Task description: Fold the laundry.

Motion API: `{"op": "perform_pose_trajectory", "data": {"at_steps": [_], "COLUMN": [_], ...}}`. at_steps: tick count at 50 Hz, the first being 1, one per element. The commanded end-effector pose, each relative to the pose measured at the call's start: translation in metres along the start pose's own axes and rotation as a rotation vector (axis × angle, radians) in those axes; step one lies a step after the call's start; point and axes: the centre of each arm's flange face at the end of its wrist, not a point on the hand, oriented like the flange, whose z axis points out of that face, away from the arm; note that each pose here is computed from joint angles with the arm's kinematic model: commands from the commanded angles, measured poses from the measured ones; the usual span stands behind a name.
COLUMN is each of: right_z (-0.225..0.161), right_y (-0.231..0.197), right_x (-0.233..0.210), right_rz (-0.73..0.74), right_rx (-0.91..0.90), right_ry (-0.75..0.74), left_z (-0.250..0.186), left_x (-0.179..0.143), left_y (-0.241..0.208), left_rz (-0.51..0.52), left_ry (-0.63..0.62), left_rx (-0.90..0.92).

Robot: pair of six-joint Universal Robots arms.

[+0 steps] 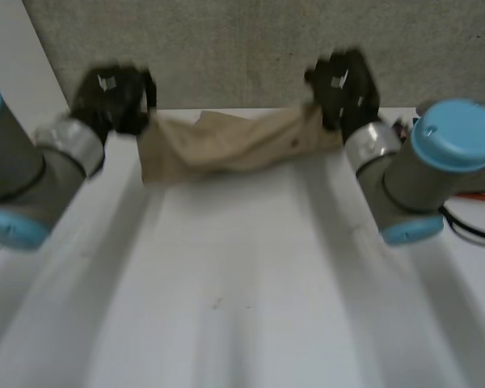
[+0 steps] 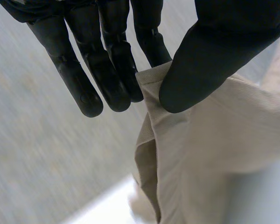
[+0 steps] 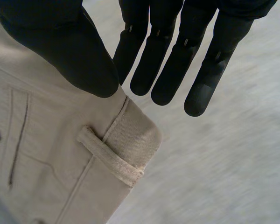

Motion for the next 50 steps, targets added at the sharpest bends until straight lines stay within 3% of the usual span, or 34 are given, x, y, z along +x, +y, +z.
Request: {"op": "perform_pose_trajectory", "data": {"at_steps": [1,6,10,12,16,17,22,26,31,40,50], "right_z": [-0.067,-0.133,-0.196,-0.215,-0.205,-0.201,-0.174,-0.147,-0.139,-0.162,-0.173], "right_y": [0.052,0.040,0.020,0.012,0.017,0.019,0.032,0.035,0.031,0.016,0.044], "right_x": [-0.034,-0.020,-0.005,0.004,0.002,0.001,-0.010,-0.015,-0.010,-0.012,-0.044], "right_rz": [-0.044,-0.099,-0.150,-0.204,-0.280,-0.281,-0.234,-0.124,0.027,0.167,0.110], "right_rx": [-0.365,-0.691,-0.948,-0.966,-0.839,-0.831,-0.807,-0.756,-0.683,-0.628,-0.637], "right_ry": [-0.288,-0.520,-0.762,-0.838,-0.801,-0.783,-0.659,-0.480,-0.344,-0.423,-0.508], "left_z": [-0.088,-0.151,-0.210,-0.225,-0.232,-0.224,-0.176,-0.144,-0.133,-0.117,-0.113], "left_x": [0.023,0.041,0.059,0.064,0.066,0.063,0.049,0.038,0.034,0.013,0.007], "left_y": [0.067,0.061,0.040,0.032,0.023,0.025,0.039,0.044,0.038,0.014,0.011], "left_rz": [-0.008,-0.036,-0.042,-0.037,0.032,0.093,0.199,0.177,0.108,0.155,0.136], "left_ry": [0.117,0.283,0.499,0.584,0.707,0.708,0.595,0.440,0.352,0.226,0.182], "left_rx": [-0.416,-0.651,-0.860,-0.919,-0.935,-0.898,-0.832,-0.830,-0.820,-0.582,-0.550]}}
